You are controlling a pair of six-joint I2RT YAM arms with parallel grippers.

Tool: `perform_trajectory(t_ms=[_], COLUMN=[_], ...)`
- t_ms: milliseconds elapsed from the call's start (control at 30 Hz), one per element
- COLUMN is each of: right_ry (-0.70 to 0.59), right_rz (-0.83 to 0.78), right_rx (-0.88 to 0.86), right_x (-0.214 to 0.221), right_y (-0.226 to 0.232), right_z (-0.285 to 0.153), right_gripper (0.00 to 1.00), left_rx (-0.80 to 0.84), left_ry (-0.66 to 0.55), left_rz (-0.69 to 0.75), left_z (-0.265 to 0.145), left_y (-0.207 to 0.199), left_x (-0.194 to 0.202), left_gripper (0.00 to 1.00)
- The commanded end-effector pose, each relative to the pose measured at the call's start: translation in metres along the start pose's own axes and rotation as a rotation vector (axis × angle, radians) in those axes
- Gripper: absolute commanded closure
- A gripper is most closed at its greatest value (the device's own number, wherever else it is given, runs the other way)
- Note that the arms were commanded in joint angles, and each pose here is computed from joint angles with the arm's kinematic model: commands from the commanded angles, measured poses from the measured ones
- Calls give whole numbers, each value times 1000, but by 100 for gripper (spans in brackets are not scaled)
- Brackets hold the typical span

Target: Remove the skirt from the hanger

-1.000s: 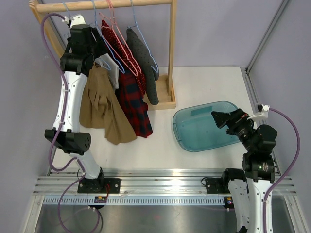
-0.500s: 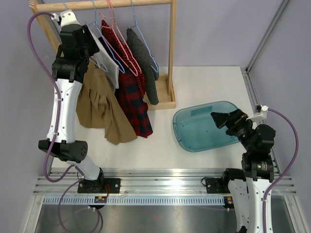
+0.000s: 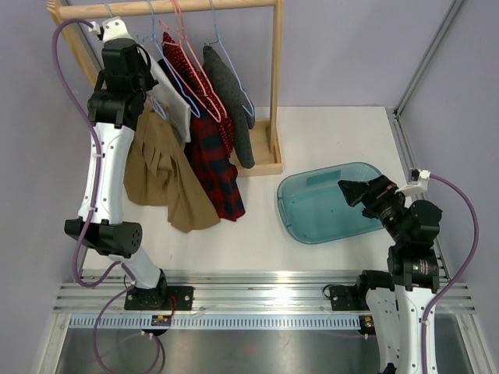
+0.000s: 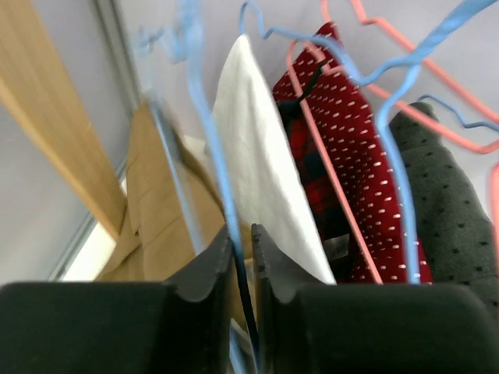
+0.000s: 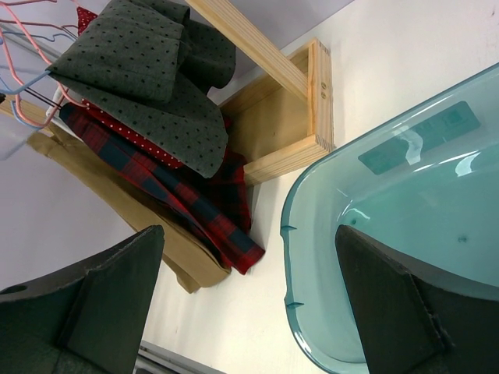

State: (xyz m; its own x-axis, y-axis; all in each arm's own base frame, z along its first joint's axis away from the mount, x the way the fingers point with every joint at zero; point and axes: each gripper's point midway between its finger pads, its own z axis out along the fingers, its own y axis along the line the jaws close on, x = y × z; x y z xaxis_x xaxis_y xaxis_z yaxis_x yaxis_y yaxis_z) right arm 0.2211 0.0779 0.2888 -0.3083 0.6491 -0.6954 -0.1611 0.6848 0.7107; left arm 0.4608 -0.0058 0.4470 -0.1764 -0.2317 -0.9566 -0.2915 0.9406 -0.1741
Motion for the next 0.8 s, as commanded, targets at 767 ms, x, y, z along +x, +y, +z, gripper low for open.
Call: perform_trajectory(t_ms=[767], right_ry=[232], right_rz=[-232], right_rx=[-484], right_x=[-27], right_y=[181], right_z=[51], right_gripper=[1], left_rx=[44], left_ry=[-399], left_rz=[29], left_z=[-151], left_y=[-10], left_x=[-127], left_gripper=[100])
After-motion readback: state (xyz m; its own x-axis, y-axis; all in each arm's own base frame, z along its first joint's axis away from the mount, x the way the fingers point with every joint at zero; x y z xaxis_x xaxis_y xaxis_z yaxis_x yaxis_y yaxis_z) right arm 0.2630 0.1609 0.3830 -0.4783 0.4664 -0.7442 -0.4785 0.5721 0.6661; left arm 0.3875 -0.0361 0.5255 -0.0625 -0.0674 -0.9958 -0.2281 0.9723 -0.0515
